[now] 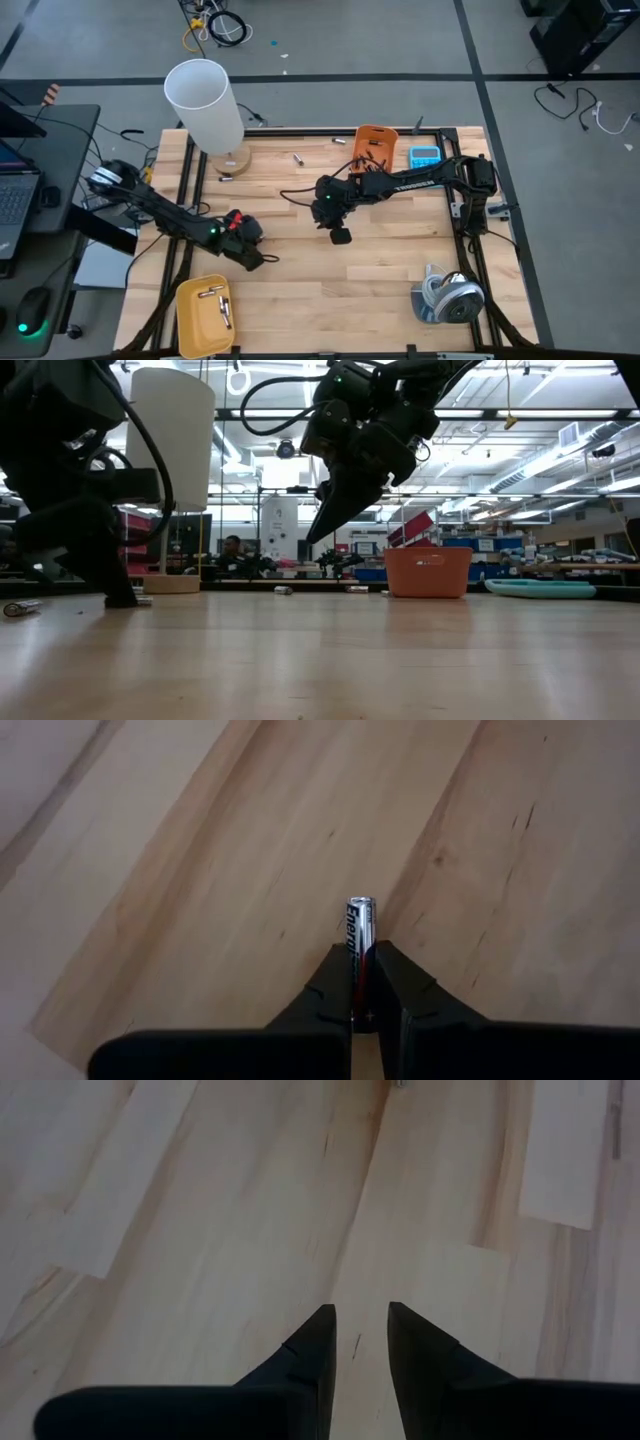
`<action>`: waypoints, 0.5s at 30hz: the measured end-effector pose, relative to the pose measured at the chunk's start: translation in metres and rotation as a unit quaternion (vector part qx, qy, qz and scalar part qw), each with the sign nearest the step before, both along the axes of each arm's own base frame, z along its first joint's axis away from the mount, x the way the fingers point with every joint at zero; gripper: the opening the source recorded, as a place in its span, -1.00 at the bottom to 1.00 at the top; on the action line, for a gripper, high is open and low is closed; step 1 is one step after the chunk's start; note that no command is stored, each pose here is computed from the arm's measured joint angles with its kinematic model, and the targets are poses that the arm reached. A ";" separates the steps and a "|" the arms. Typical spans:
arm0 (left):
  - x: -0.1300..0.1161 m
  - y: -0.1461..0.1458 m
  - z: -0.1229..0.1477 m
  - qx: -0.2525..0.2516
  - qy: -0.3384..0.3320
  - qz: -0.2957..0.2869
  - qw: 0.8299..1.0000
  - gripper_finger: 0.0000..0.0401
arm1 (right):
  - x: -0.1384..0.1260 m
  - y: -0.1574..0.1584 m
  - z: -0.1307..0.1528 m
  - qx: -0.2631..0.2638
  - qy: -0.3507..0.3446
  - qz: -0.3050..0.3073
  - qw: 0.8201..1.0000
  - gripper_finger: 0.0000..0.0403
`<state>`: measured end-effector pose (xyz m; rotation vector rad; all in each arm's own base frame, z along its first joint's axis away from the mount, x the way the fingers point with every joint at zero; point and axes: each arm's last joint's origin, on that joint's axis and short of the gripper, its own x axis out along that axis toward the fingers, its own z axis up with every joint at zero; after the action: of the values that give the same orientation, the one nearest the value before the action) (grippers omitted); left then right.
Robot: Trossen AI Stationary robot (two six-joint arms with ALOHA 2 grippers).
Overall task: Sort batteries
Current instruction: Put the silver battery into the yellow bin
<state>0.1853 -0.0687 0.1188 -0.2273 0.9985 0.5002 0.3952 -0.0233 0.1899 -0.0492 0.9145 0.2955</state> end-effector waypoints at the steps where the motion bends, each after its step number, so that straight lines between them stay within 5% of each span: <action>1: 0.001 0.000 0.001 0.004 0.000 -0.006 1.000 -0.95 | 0.001 0.000 0.000 0.000 -0.003 0.000 1.000 -0.61; 15: 0.010 -0.004 0.015 0.016 -0.034 -0.021 0.999 -0.95 | 0.009 0.003 0.007 -0.006 -0.063 0.008 0.998 -0.61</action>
<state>0.1958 -0.0723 0.1341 -0.1932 0.9271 0.4674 0.4046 -0.0208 0.1974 -0.0853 0.7909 0.2975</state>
